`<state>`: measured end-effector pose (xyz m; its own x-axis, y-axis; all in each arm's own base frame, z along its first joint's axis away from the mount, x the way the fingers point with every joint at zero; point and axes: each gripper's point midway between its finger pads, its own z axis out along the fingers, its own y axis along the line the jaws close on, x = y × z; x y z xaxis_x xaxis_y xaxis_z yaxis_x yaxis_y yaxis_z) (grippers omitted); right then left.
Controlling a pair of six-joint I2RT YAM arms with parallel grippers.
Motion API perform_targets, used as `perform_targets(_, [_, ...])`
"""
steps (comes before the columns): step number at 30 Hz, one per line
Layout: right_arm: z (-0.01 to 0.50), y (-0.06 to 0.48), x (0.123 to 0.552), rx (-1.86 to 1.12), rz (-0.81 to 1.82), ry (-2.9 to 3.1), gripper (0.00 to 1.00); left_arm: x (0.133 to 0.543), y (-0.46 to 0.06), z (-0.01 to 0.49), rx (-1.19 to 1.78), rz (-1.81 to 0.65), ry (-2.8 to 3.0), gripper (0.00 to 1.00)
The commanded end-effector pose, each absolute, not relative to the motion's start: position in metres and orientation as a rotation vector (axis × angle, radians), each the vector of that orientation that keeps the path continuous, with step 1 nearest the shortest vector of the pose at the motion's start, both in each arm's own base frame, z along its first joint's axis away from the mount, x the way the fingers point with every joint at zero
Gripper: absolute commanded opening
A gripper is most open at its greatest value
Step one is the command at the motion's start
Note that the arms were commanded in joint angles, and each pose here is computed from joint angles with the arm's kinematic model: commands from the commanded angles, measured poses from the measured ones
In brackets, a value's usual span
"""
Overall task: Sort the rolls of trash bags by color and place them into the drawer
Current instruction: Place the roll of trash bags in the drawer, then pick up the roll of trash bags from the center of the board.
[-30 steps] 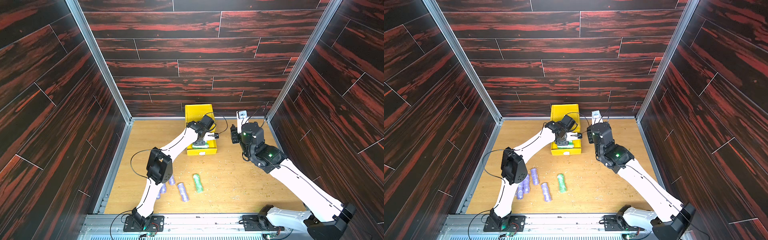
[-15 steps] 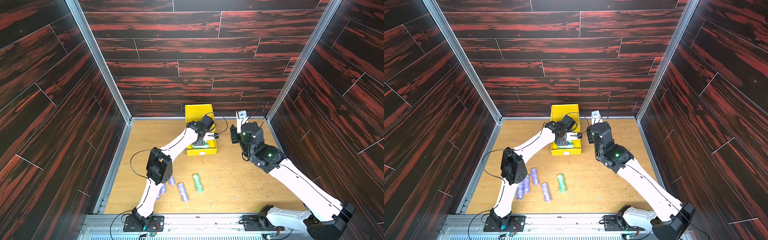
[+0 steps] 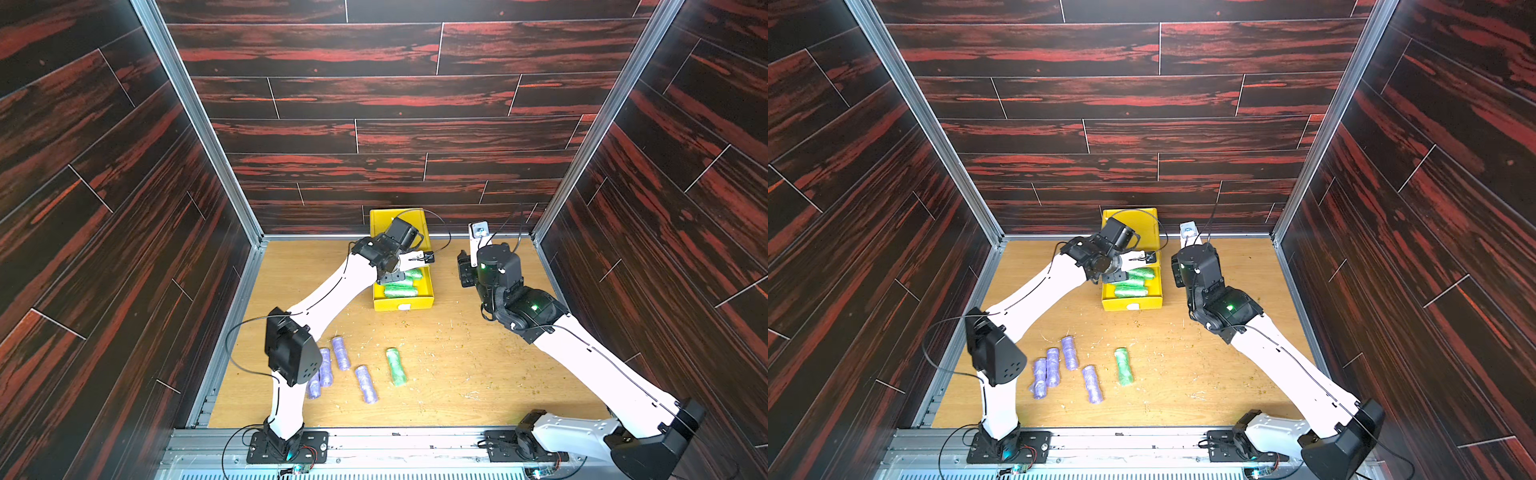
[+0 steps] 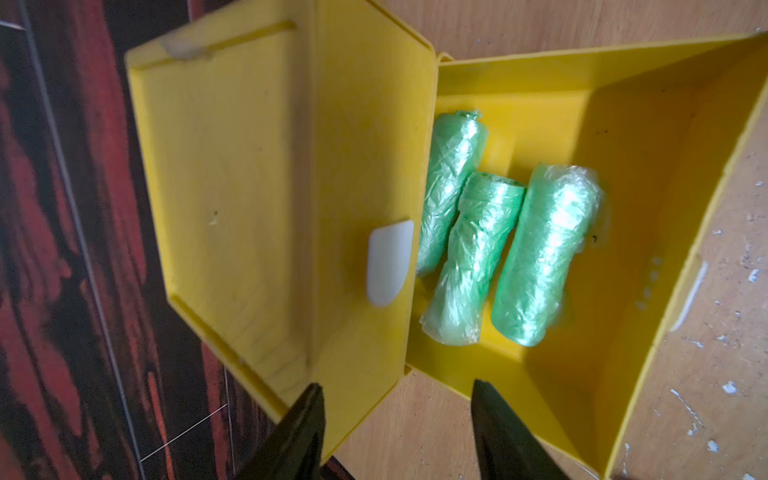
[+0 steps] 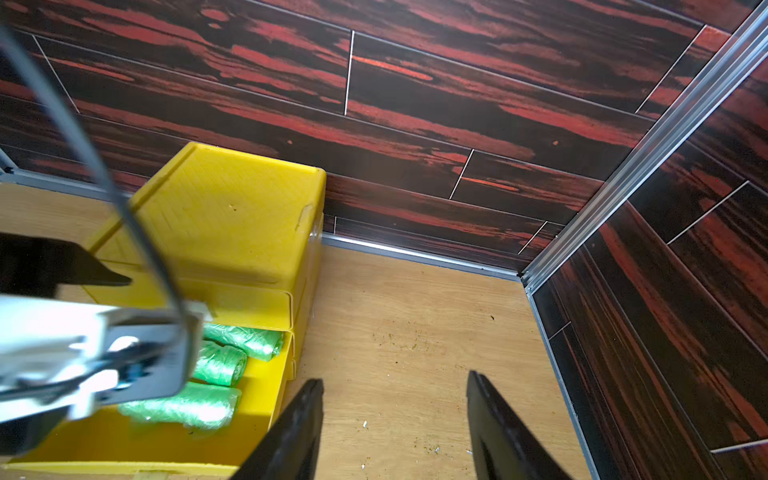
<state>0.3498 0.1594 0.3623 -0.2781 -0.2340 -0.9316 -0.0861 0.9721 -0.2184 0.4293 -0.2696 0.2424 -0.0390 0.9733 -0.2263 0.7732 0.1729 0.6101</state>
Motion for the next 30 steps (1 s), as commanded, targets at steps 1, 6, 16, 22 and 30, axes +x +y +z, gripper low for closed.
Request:
perform_targets(1, [0.377,0.155,0.349,-0.197,-0.131,1.83,0.61,0.412,-0.262,0.283,1.549,0.404,1.815,0.6])
perform_targets(6, [0.394,0.154,0.34,-0.187,-0.064,1.791,0.69,0.384,-0.246,0.338,1.326,0.356,1.735,0.65])
perform_targets(16, [0.42,0.154,0.317,-0.099,0.158,1.796,0.62,0.313,-0.184,0.411,0.702,0.058,1.648,0.93])
perform_targets(22, [0.369,0.201,0.308,-0.261,0.341,2.07,0.59,0.302,-0.13,0.368,0.41,0.141,1.805,0.9])
perform_targets(30, [0.28,0.247,0.264,-0.513,0.299,2.29,0.61,0.298,-0.088,0.317,0.164,0.246,1.882,0.92])
